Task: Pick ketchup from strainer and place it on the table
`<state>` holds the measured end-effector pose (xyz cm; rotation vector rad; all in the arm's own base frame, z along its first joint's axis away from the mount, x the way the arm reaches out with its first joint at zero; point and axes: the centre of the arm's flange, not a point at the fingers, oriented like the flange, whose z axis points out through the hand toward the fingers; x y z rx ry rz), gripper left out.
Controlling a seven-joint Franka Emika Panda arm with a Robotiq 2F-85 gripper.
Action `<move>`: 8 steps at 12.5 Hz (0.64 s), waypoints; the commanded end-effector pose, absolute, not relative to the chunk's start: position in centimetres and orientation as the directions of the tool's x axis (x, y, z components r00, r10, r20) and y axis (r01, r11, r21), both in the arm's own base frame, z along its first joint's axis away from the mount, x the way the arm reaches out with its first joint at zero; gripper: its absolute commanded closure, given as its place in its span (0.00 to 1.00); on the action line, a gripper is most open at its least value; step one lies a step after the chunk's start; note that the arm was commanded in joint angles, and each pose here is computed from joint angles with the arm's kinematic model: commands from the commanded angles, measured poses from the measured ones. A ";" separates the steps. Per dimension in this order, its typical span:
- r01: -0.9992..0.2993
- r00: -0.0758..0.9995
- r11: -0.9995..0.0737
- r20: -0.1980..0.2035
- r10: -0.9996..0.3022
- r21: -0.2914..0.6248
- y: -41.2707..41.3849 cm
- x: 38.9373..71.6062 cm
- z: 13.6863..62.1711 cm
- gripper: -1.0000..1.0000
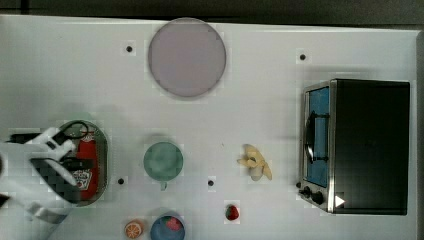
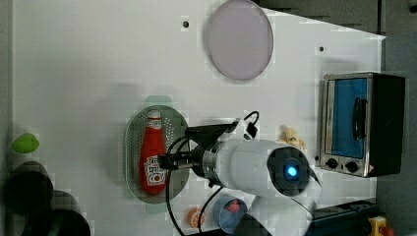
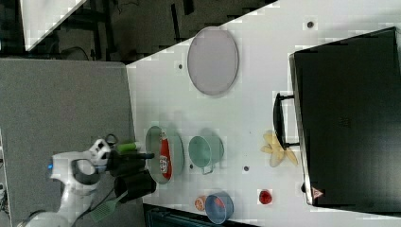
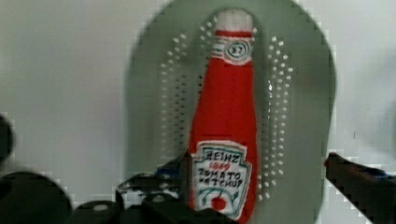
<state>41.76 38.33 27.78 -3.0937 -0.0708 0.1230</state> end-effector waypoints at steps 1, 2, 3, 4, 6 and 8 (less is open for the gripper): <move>-0.057 0.996 -0.995 -0.079 -0.051 -0.079 38.7 41.7 25.2 0.00; -0.066 0.995 -0.994 -0.083 -0.060 -0.081 38.8 41.6 23.9 0.00; -0.079 0.994 -0.993 -0.081 -0.072 -0.092 39.1 41.6 22.7 0.00; -0.079 0.994 -0.993 -0.076 -0.072 -0.090 39.1 41.4 21.5 0.00; -0.068 0.996 -0.995 -0.060 -0.064 -0.074 39.1 41.2 19.4 0.00; -0.093 0.995 -0.990 -0.058 -0.087 -0.104 39.7 40.8 18.3 0.00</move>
